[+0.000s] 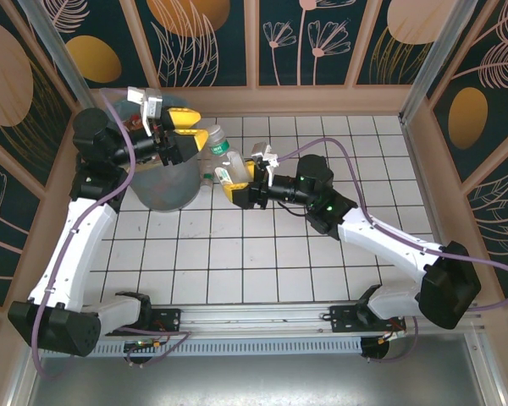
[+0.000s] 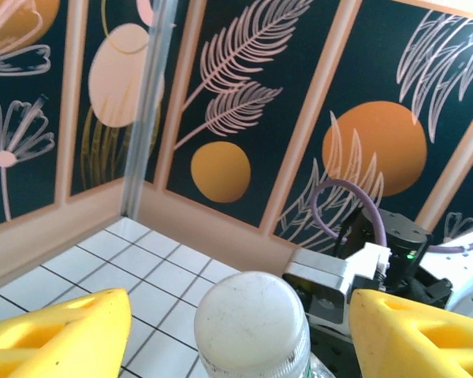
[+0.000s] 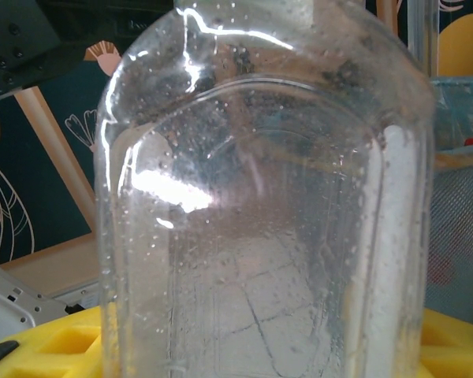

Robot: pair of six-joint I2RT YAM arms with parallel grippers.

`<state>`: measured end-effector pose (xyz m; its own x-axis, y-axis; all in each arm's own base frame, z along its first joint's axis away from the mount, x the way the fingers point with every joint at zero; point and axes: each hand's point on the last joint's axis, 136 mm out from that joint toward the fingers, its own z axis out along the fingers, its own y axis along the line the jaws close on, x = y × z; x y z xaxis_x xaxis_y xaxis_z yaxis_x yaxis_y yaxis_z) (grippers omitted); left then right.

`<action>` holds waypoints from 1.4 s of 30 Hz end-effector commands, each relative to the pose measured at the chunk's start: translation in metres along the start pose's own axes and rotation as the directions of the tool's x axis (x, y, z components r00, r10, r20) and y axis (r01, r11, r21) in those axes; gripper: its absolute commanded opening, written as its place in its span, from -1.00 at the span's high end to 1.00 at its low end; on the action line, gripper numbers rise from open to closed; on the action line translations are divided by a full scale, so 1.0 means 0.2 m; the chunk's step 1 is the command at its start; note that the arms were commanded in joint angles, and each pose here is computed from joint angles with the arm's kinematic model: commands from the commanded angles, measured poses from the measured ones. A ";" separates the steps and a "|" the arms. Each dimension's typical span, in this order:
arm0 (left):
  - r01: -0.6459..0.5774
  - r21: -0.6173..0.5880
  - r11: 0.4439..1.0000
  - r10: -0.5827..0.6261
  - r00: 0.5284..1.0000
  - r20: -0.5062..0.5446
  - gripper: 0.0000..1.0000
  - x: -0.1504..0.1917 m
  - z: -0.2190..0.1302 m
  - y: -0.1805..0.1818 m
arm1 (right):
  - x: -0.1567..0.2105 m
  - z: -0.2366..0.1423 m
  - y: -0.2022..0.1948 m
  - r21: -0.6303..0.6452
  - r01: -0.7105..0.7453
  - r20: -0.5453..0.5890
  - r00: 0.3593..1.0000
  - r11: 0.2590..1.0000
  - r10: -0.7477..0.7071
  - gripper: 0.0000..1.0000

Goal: Put the plastic bottles in the bin

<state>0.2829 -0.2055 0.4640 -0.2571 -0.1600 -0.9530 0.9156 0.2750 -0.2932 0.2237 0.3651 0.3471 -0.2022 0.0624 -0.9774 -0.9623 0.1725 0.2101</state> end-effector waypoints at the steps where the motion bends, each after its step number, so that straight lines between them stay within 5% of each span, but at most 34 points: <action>1: 0.005 0.091 0.996 -0.004 1.000 -0.013 -0.41 -0.01 0.03 -0.08 | -0.14 -0.01 0.09 -0.062 0.089 0.085 0.993 0.994 -0.084 0.01; 11: 0.056 0.156 0.986 -0.046 0.997 -0.065 -0.24 0.06 0.10 -0.12 | -0.15 0.04 0.14 -0.114 0.096 0.079 0.993 0.989 -0.088 0.02; 22: 0.014 0.163 0.986 -0.008 0.999 -0.039 0.38 0.03 0.09 -0.17 | -0.10 0.08 0.11 -0.109 0.078 0.035 0.997 0.991 -0.074 -0.01; 26: -0.006 0.127 0.992 0.006 1.000 -0.003 0.60 -0.02 0.08 -0.17 | -0.12 0.08 0.05 -0.018 0.075 0.050 0.996 0.997 -0.074 -0.38; 29: -0.013 0.039 0.999 0.011 0.999 0.053 1.00 -0.10 0.07 -0.13 | -0.13 0.07 -0.07 0.148 0.062 0.063 0.995 0.987 -0.072 -0.69; 33: 0.016 -0.159 0.987 0.005 0.992 0.129 1.00 -0.24 0.04 -0.01 | -0.13 0.02 -0.19 0.292 0.054 0.070 0.994 0.955 -0.078 -0.83; 37: 0.052 -0.448 0.893 0.040 0.980 0.193 1.00 -0.36 -0.06 0.18 | -0.13 -0.01 -0.21 0.330 0.051 0.067 0.995 0.943 -0.077 -0.86; 42: 0.073 -0.762 0.644 0.145 0.966 0.214 1.00 -0.45 -0.30 0.41 | -0.11 -0.05 -0.27 0.412 0.043 0.059 0.996 0.910 -0.074 -0.87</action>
<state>0.3384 -0.1605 0.5327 -0.1094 -0.3457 -0.9320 0.6172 0.7113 -0.3363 0.2738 0.3577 0.3482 -0.1532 0.0888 -0.9842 -0.8512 0.4941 0.1771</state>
